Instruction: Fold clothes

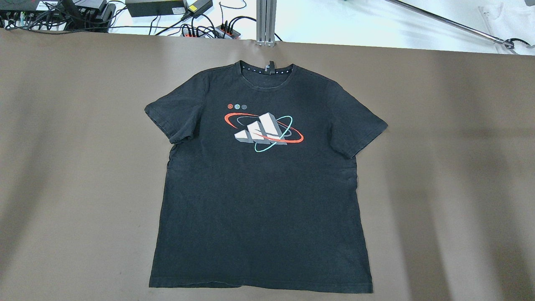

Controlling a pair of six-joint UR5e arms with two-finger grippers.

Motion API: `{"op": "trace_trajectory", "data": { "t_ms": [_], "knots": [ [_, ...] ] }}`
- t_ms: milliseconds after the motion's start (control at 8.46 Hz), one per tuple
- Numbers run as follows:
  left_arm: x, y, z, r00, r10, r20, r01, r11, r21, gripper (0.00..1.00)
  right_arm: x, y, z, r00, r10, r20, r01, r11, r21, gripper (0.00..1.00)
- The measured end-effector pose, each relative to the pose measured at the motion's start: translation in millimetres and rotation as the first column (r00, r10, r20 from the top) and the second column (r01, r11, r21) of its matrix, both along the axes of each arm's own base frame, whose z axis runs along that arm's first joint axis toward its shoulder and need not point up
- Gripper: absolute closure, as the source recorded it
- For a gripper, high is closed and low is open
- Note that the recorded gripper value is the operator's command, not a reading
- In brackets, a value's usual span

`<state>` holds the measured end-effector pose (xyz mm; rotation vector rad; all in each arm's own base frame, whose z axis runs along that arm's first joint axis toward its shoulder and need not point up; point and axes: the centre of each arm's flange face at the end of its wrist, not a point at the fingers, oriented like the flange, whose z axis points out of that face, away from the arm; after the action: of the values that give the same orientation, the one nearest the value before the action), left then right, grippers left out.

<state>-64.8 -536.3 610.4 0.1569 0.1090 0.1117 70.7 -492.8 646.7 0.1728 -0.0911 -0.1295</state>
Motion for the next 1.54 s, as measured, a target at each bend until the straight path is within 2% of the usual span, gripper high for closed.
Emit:
{"op": "trace_trajectory", "data": {
  "t_ms": [473,709,828,1064,1301,1537],
  "knots": [
    [0.0,0.6,1.2,1.0,-0.004,0.0,0.004,1.0,-0.003,0.0,-0.1,-0.8,-4.6,1.0,0.001,0.001,-0.001,1.0,0.012,0.05],
    [0.9,-6.7,-9.9,1.0,-0.006,-0.005,0.006,0.999,0.035,0.0,-0.8,-6.3,-31.3,1.0,0.002,0.012,-0.004,0.995,0.1,0.05],
    [1.4,-11.8,-19.5,1.0,-0.009,-0.012,0.01,0.996,0.085,0.0,-1.5,-10.3,-46.6,1.0,0.001,0.021,-0.005,0.985,0.171,0.05],
    [2.8,-19.7,-35.3,0.999,-0.02,-0.04,0.028,0.976,0.214,0.0,-3.6,-15.6,-65.9,0.999,-0.005,0.036,-0.006,0.953,0.302,0.05],
    [2.7,-15.5,-26.2,0.994,-0.079,-0.072,0.095,0.965,0.243,0.0,-6.7,-14.6,-57.7,0.999,-0.018,0.048,0.0,0.937,0.348,0.05],
    [3.0,-13.4,-23.7,0.99,-0.103,-0.097,0.127,0.951,0.283,0.0,-8.3,-11.9,-49.2,0.998,-0.046,0.052,0.025,0.933,0.359,0.05]
  ]
}}
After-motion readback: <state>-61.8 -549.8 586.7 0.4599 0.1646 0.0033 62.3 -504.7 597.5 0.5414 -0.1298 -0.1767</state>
